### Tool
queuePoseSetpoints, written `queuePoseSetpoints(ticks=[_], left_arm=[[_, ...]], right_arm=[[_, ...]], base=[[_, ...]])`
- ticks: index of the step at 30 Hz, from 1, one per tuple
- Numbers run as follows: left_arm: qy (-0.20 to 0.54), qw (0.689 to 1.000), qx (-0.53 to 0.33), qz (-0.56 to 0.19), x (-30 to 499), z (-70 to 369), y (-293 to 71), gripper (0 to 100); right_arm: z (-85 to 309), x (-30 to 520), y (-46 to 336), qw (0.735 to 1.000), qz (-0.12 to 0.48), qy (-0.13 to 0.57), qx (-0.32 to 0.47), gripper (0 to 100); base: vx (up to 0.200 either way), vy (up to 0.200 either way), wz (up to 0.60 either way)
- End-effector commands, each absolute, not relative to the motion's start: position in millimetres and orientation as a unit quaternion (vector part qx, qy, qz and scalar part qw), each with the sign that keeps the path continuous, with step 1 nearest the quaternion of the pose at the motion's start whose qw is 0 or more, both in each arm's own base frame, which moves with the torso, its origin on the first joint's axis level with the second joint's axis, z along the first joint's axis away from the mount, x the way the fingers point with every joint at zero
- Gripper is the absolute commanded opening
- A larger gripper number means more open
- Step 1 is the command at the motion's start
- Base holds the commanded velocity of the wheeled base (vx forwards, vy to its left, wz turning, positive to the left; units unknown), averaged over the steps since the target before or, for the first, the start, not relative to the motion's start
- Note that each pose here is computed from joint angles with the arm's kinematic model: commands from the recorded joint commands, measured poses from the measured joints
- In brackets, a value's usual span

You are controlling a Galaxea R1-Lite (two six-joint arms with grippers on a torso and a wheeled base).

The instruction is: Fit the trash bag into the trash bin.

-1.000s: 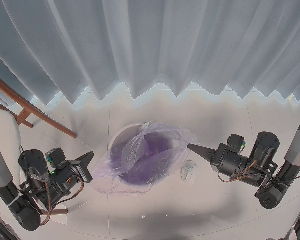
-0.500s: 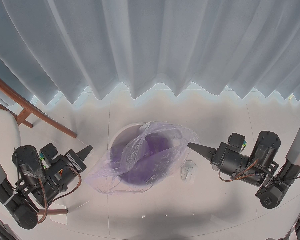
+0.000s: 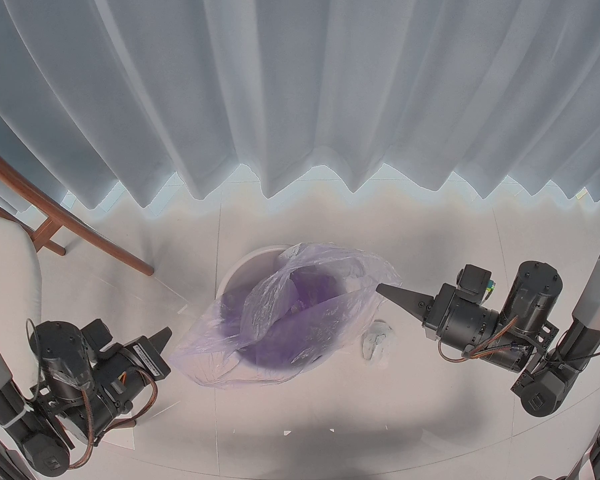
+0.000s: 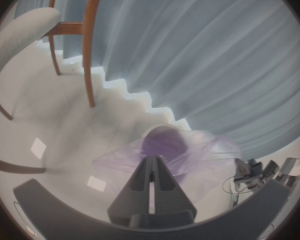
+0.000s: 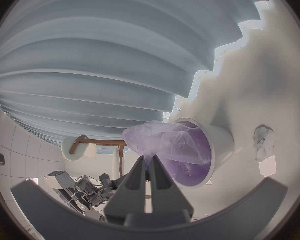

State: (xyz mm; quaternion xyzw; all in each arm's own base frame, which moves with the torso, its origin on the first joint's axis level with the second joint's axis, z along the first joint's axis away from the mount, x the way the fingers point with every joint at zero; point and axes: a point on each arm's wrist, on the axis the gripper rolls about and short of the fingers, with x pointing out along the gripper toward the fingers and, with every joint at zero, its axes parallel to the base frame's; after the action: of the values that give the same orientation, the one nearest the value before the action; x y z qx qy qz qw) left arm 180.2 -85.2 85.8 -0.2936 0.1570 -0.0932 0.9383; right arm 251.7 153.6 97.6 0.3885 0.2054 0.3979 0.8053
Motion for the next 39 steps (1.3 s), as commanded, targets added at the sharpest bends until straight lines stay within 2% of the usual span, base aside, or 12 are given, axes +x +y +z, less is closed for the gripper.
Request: queuePoseSetpoints(ticks=[1,5,6,9,15,16,20,24,30,34,39], left_arm=[[0.212,0.937,-0.275,-0.044,185.3,53.7,-92.3,0],[0.215,0.94,-0.254,-0.082,183.7,52.6,-101.6,0],[0.214,0.949,-0.213,-0.094,184.8,51.7,-101.4,0],[0.201,0.96,-0.166,-0.101,187.9,54.1,-100.2,0],[0.187,0.963,-0.163,-0.104,183.7,61.4,-95.4,0],[0.178,0.964,-0.167,-0.104,183.2,65.7,-93.4,100],[0.161,0.969,-0.15,-0.115,183.3,74.6,-84.5,100],[0.168,0.976,-0.091,-0.109,193.3,70.4,-60.1,100],[0.215,0.955,-0.079,-0.186,197.0,57.5,-51.1,100],[0.272,0.934,-0.045,-0.226,197.8,37.5,-48.9,100],[0.303,0.922,-0.047,-0.236,199.6,24.1,-49.3,100]], right_arm=[[100.8,250.3,154.2,0.804,0.404,0.198,0.389,0],[101.2,250.2,154.1,0.804,0.404,0.197,0.389,0],[101.7,250.1,154.0,0.805,0.404,0.196,0.389,0],[102.6,249.8,153.9,0.805,0.405,0.195,0.389,0],[103.9,249.4,153.6,0.804,0.406,0.193,0.389,0],[103.9,249.4,153.6,0.804,0.406,0.193,0.389,0],[104.1,248.8,153.8,0.804,0.406,0.193,0.389,0],[105.2,248.7,153.8,0.804,0.407,0.191,0.389,0],[117.5,253.4,152.8,0.799,0.411,0.17,0.404,0],[129.9,252.3,151.6,0.78,0.414,0.166,0.439,0],[132.9,250.6,151.2,0.779,0.417,0.162,0.439,0]], base=[[0.0,0.0,0.0],[0.0,0.0,0.0],[0.0,0.0,0.0],[0.0,0.0,0.0],[0.0,0.0,0.0],[0.0,0.0,0.0],[0.0,0.0,0.0],[0.0,0.0,0.0],[0.0,0.0,0.0],[0.0,0.0,0.0],[0.0,0.0,0.0]])
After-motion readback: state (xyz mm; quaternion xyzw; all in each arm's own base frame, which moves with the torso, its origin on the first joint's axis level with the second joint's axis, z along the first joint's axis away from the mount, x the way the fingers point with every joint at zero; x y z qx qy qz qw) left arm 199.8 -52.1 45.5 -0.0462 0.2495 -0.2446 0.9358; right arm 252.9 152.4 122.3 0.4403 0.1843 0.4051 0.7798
